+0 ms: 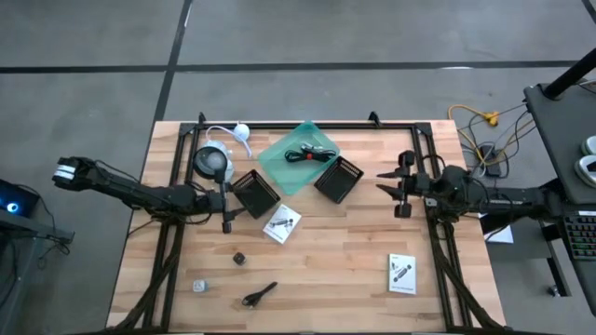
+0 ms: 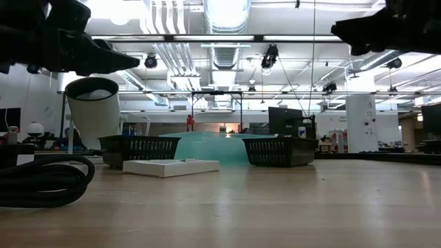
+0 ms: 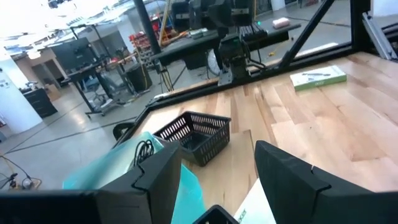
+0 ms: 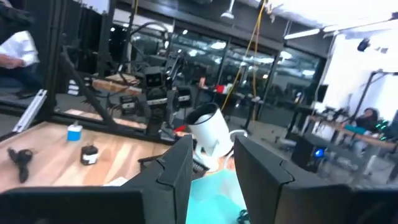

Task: Pick and place items into bin
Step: Put the black charger cable into the green bin

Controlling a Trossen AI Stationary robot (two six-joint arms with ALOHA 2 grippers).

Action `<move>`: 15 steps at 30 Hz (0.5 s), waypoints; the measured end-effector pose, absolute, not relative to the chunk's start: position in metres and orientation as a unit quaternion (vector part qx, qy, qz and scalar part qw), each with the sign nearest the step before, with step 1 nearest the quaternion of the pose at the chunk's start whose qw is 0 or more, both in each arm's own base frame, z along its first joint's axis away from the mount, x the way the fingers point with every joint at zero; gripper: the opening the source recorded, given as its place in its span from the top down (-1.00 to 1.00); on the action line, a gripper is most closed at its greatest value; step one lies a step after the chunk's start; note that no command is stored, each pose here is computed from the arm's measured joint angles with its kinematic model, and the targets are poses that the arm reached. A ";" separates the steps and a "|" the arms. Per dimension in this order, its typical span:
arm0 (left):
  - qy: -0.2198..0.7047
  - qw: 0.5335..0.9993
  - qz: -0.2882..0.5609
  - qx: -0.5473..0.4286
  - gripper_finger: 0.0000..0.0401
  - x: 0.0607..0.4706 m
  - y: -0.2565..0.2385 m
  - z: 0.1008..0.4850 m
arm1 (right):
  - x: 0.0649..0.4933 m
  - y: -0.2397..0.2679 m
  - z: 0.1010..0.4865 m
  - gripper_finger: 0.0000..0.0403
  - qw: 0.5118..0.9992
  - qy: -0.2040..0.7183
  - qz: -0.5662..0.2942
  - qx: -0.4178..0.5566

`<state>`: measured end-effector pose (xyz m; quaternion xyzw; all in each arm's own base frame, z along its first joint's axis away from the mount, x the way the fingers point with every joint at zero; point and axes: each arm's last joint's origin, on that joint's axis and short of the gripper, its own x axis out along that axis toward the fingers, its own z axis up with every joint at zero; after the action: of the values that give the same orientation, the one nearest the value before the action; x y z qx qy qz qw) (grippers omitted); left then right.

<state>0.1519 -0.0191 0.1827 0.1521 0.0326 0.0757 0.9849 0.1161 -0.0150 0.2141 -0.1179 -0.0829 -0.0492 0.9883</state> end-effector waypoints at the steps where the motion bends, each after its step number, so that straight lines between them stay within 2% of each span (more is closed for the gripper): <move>1: 0.036 0.985 0.075 0.154 0.06 0.153 -0.019 0.182 | 0.115 -0.015 0.213 0.49 0.987 -0.087 -0.050 -0.122; 5: 0.010 0.987 0.069 0.146 0.06 0.160 -0.021 0.191 | 0.113 -0.014 0.205 0.51 0.987 -0.084 -0.049 -0.127; 10: -0.047 0.989 0.001 0.137 0.06 0.177 -0.032 0.215 | 0.113 -0.015 0.203 0.54 0.987 -0.080 -0.049 -0.131; 15: -0.041 0.991 -0.026 0.126 0.06 0.211 -0.050 0.241 | 0.114 -0.015 0.197 0.56 0.990 -0.064 -0.046 -0.118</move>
<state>0.2105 -0.0499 0.2409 0.1260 -0.0408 -0.0262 0.9908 0.1143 -0.0146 0.1972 -0.1175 -0.0641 -0.0456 0.9900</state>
